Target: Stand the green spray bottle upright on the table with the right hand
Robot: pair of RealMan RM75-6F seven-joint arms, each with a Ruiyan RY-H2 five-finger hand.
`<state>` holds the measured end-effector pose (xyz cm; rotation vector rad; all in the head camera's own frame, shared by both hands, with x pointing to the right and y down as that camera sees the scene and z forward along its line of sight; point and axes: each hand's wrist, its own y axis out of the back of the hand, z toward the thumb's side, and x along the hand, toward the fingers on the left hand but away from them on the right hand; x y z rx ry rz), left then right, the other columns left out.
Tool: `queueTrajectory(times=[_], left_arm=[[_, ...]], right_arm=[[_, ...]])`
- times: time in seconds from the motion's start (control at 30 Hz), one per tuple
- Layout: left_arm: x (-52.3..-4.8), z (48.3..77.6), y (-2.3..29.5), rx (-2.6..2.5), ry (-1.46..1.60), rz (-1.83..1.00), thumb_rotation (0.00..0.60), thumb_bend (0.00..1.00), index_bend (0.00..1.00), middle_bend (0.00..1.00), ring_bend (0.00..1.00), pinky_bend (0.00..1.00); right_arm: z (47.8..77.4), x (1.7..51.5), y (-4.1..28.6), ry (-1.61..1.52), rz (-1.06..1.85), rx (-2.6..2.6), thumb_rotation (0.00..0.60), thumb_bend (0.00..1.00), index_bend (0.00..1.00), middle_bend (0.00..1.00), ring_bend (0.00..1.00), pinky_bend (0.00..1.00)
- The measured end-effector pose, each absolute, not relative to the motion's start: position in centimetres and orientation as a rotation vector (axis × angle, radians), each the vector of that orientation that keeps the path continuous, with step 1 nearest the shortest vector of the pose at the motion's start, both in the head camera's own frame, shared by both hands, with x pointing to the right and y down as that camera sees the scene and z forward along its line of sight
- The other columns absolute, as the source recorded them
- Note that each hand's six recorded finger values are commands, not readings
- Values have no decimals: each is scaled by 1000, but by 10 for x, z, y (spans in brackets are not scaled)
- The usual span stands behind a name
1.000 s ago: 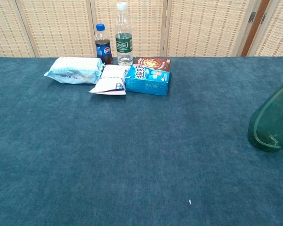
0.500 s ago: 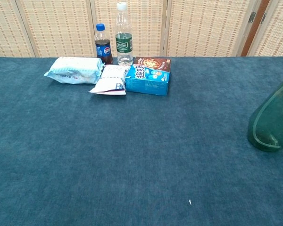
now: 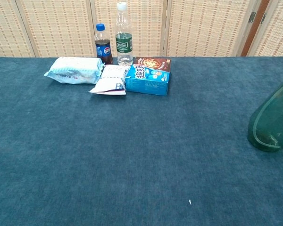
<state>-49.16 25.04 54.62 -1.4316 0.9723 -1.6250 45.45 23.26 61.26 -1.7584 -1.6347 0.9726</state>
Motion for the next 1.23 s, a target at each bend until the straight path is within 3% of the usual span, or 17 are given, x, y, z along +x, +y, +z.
queueTrajectory(times=[0.47, 0.67, 1.23], left_arm=[[-476, 559, 240, -1472, 969, -1597, 600, 453, 133, 11, 0, 0], [-477, 564, 241, -1477, 965, -1605, 600, 454, 132, 11, 0, 0], [-477, 570, 237, -1486, 956, -1602, 600, 454, 133, 11, 0, 0]], right_arm=[[556, 481, 234, -1034, 1498, -1451, 600, 138, 230, 256, 164, 177], [560, 488, 239, -901, 1620, -1439, 600, 140, 230, 256, 164, 177], [573, 493, 240, -909, 1631, -1451, 600, 140, 230, 256, 164, 177]])
